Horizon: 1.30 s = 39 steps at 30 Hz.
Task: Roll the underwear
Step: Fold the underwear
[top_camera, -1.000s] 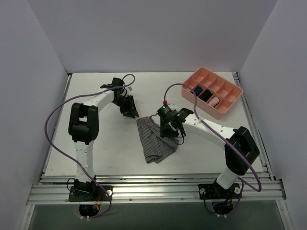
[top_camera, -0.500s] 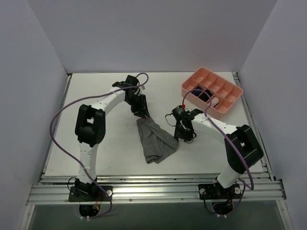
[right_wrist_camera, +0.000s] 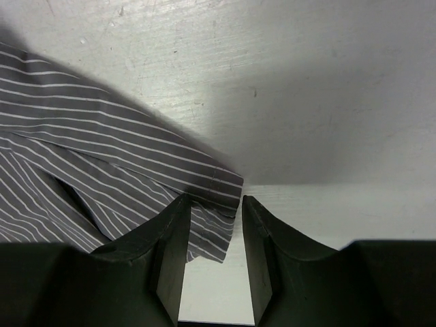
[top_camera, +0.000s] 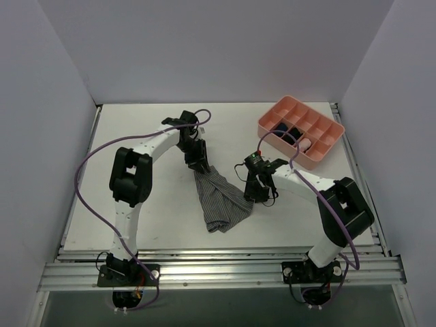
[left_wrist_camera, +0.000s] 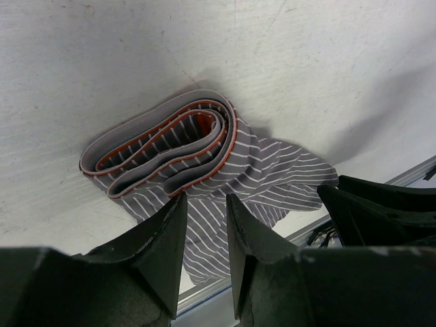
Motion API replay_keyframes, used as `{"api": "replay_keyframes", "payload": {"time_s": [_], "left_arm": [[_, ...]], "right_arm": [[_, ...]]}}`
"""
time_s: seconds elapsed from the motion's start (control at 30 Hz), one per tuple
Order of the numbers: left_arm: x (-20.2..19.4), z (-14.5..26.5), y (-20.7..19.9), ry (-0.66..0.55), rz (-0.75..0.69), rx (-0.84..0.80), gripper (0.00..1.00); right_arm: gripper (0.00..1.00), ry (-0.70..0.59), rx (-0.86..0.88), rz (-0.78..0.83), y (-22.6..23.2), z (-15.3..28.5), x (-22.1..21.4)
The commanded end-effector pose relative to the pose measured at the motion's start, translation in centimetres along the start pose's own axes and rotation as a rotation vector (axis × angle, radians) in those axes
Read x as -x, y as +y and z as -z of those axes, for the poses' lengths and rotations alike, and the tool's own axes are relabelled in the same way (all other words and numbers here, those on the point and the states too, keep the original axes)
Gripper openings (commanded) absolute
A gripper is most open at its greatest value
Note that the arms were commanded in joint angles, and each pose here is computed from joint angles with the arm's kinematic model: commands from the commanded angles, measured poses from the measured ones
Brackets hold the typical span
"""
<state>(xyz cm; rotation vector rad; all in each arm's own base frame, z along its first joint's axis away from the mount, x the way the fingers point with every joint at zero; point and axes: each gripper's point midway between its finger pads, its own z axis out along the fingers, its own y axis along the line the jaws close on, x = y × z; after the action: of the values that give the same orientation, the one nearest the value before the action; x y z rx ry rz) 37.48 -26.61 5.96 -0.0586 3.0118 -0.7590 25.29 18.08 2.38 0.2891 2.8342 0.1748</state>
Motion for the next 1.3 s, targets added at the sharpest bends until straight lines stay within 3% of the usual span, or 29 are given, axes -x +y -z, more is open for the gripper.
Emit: {"api": "replay_keyframes", "payload": {"time_s": [0.0, 0.23, 0.37, 0.43, 1.07, 1.27], "left_arm": [[0.7, 1.1, 0.0, -0.024, -0.024, 0.025, 0.38], [1.0, 1.1, 0.3, -0.028, -0.026, 0.026, 0.37], [1.8, 1.5, 0.5, -0.043, -0.021, 0.002, 0.37], [2.1, 1.6, 0.4, -0.044, -0.027, -0.007, 0.37], [1.7, 0.7, 0.0, 0.008, -0.007, -0.058, 0.37], [1.7, 0.9, -0.6, 0.015, -0.006, -0.08, 0.1]], "right_arm": [[0.32, 0.014, 0.02, -0.016, 0.2, 0.1, -0.5], [0.24, 0.017, 0.037, -0.003, 0.3, -0.1, -0.8], [0.03, 0.011, 0.069, 0.008, 1.0, 0.2, -0.5], [0.01, 0.002, 0.089, 0.01, 1.5, 0.7, -0.3], [0.0, -0.049, 0.16, 0.117, 5.8, 3.1, -2.5], [0.0, -0.061, 0.172, 0.123, 6.6, 3.6, -2.7]]}}
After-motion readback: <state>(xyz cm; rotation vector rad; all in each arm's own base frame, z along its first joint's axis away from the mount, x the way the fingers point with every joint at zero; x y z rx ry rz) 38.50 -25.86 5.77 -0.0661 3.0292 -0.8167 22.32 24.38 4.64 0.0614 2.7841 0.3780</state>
